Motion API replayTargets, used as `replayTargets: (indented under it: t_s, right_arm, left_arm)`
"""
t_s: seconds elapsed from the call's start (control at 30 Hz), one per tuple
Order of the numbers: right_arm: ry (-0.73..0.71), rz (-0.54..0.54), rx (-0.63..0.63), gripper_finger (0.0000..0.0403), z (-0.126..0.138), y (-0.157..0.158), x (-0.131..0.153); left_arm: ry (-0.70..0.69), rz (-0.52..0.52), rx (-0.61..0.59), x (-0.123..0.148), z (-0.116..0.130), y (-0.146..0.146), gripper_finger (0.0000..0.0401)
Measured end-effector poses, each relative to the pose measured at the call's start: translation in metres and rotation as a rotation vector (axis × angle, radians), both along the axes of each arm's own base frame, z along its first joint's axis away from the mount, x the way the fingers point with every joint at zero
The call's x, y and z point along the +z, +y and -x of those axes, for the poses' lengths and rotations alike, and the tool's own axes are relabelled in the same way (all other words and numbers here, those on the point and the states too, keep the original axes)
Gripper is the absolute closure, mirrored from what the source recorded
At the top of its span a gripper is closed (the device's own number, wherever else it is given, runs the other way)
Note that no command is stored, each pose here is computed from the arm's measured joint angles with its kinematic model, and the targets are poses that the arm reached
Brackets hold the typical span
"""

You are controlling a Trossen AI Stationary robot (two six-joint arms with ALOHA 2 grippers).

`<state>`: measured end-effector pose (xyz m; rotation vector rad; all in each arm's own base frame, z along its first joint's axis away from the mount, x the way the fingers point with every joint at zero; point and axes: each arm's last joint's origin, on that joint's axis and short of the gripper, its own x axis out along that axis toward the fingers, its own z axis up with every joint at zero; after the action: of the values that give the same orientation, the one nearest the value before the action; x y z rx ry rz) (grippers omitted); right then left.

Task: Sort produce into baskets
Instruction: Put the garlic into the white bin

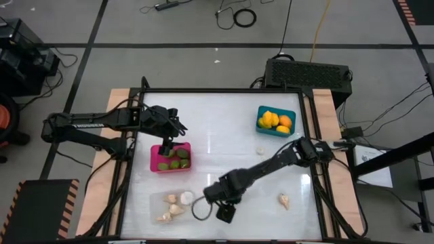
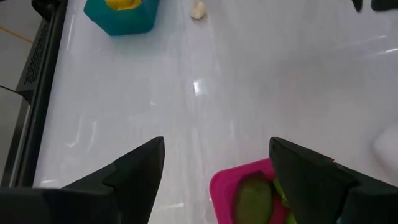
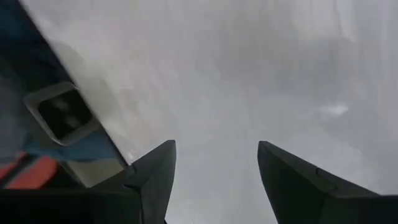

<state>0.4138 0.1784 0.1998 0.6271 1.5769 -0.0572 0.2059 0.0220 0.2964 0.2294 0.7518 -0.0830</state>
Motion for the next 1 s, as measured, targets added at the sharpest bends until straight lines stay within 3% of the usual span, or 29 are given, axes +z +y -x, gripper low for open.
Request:
replayTargets:
  t_s: [0.13,0.33,0.57,0.73,1.0]
  right_arm:
    - [0.137,0.074,-0.014,0.0191,0.019,0.011,-0.001]
    - [0.322,0.277,-0.057,0.0192,0.050,0.015,0.005]
    - [0.221,0.367,-0.152,0.0192,0.079,0.025,0.049]
    - [0.172,0.431,-0.303,0.0192,0.117,0.023,0.071]
    - [0.157,0.371,-0.632,0.0192,0.180,0.012,0.062]
  left_arm:
    - [0.003,0.001,0.000,0.000,0.000,0.000,0.0105]
    - [0.002,0.036,-0.002,0.000,0.000,-0.001,0.0105]
    - [0.005,0.045,-0.010,-0.001,0.000,-0.001,0.0105]
    - [0.005,0.045,-0.011,0.000,0.000,-0.001,0.0105]
    - [0.008,0.047,-0.013,-0.001,0.001,-0.001,0.0105]
